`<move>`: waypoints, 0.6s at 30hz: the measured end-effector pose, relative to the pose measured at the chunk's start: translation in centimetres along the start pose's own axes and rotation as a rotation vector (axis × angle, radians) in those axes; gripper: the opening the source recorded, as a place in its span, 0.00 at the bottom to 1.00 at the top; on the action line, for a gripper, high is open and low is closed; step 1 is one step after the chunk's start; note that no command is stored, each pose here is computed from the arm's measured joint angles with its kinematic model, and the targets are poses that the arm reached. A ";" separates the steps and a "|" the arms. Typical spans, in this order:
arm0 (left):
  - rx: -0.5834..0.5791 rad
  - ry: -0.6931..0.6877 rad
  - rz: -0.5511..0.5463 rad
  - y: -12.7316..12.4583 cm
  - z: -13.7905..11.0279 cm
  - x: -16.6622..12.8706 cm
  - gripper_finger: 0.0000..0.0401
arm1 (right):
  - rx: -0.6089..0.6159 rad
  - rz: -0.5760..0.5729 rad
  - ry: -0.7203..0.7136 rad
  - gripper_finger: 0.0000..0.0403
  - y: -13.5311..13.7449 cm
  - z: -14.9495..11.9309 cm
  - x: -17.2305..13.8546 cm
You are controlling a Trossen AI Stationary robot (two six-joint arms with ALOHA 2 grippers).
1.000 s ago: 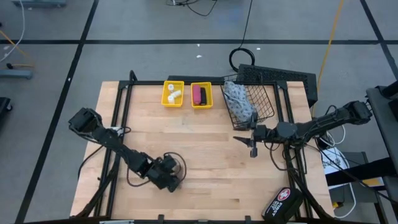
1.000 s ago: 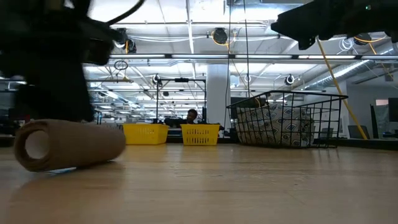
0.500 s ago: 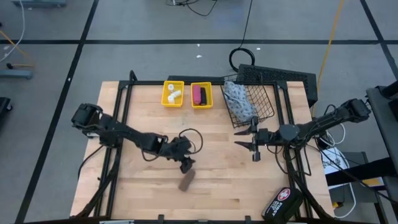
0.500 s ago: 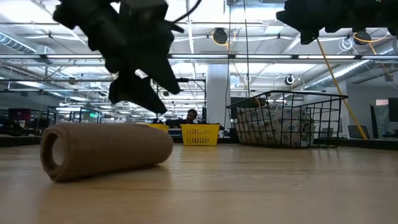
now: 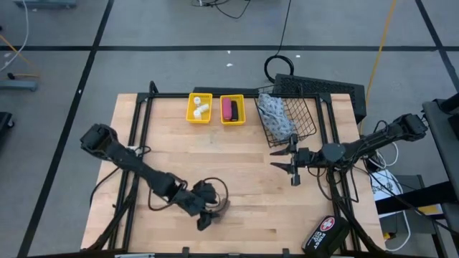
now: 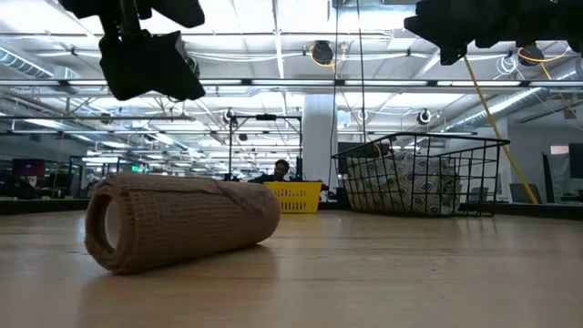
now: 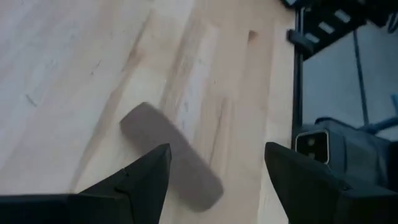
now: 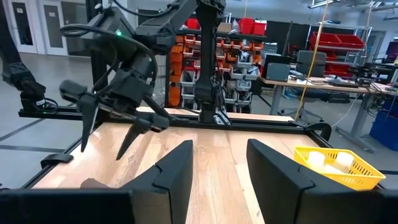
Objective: Pick & Place Medicine items
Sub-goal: Put the brown bandage into the right yellow basket
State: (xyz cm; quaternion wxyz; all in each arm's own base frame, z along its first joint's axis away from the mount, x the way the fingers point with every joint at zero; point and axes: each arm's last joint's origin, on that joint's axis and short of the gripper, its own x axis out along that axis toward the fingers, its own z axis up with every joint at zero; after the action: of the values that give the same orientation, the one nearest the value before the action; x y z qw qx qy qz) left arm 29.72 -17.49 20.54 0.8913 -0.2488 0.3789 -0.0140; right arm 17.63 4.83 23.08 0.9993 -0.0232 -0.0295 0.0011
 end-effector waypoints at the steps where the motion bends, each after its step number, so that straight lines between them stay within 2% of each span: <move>1: -0.011 -0.004 0.003 -0.1 -0.3 0.2 0.66 | 0.001 0.000 0.000 0.35 0.0 0.0 0.0; 4: 0.010 0.003 0.012 -0.5 -1.3 1.1 0.66 | 0.001 -0.001 -0.011 0.35 0.0 0.1 0.0; 6: 0.013 0.004 -0.033 -0.9 -1.8 2.1 0.66 | 0.002 -0.002 -0.022 0.35 0.0 0.2 0.0; 10: -0.004 0.095 -0.104 -0.9 -3.4 4.6 0.66 | 0.014 0.000 -0.042 0.35 0.0 0.4 0.0; 12: -0.034 0.140 -0.098 -0.5 -4.1 5.6 0.66 | 0.012 0.001 -0.037 0.35 0.0 0.4 0.0; 14: -0.066 0.159 -0.135 -0.5 -4.3 6.4 0.66 | 0.012 0.001 -0.035 0.35 0.0 0.3 0.0; 18: -0.032 0.163 -0.142 -0.1 -4.2 6.8 0.66 | 0.012 0.001 -0.036 0.35 0.0 0.4 0.0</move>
State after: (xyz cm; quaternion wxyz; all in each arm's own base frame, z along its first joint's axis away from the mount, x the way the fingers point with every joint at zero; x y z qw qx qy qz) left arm 31.72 -20.87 13.62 0.8502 -0.2871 0.4317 -0.0913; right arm 17.60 4.84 23.43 0.9987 -0.0171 -0.0473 0.0023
